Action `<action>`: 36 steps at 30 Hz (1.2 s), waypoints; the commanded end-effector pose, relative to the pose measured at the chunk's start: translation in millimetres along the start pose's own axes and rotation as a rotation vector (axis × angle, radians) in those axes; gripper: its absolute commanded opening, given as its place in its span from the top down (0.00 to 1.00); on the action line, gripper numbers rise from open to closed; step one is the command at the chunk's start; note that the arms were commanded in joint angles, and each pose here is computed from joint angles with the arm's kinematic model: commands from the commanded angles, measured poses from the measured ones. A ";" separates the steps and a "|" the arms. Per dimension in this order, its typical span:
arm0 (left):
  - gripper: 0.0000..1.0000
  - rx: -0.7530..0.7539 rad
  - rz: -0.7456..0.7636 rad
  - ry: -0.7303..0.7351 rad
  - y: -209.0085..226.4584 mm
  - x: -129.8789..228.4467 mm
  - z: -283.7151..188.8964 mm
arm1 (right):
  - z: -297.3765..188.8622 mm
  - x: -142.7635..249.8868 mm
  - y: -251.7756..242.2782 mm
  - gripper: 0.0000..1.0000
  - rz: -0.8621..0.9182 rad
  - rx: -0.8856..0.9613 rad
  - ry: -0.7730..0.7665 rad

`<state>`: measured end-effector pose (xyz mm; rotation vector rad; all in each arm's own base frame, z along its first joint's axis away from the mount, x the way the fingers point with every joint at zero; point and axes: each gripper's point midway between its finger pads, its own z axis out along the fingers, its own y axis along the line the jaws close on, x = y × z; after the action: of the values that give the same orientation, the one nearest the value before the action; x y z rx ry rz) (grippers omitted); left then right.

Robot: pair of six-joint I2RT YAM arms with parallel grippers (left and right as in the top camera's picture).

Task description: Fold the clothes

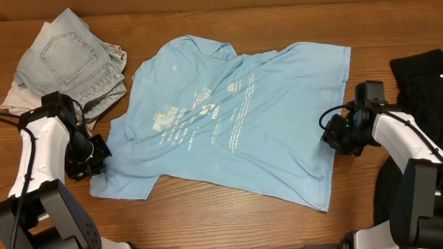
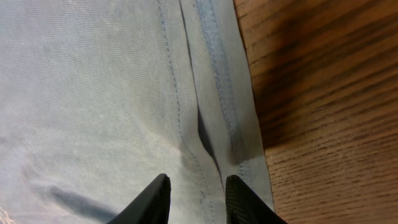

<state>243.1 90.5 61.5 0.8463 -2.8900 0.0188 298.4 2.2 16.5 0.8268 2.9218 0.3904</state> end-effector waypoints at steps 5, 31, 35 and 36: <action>0.96 -0.009 0.013 -0.024 -0.9 -5.4 -2.6 | 7.8 -9.4 -6.3 0.67 -0.014 0.015 -0.076; 0.96 -0.008 0.032 -0.029 -1.2 -6.5 -2.7 | 18.4 -11.8 -0.4 0.87 -0.031 -0.044 -0.106; 0.96 -0.007 0.032 -0.032 -1.4 -7.2 -2.8 | 14.8 -18.6 2.8 0.93 -0.031 -0.058 -0.124; 0.96 -0.007 0.032 -0.031 -1.4 -7.2 -2.8 | 12.6 -20.8 3.3 0.95 -0.028 -0.059 -0.127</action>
<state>247.3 92.2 61.0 0.8397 -2.9109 0.0170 315.5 -2.0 0.6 0.7719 2.8042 0.3876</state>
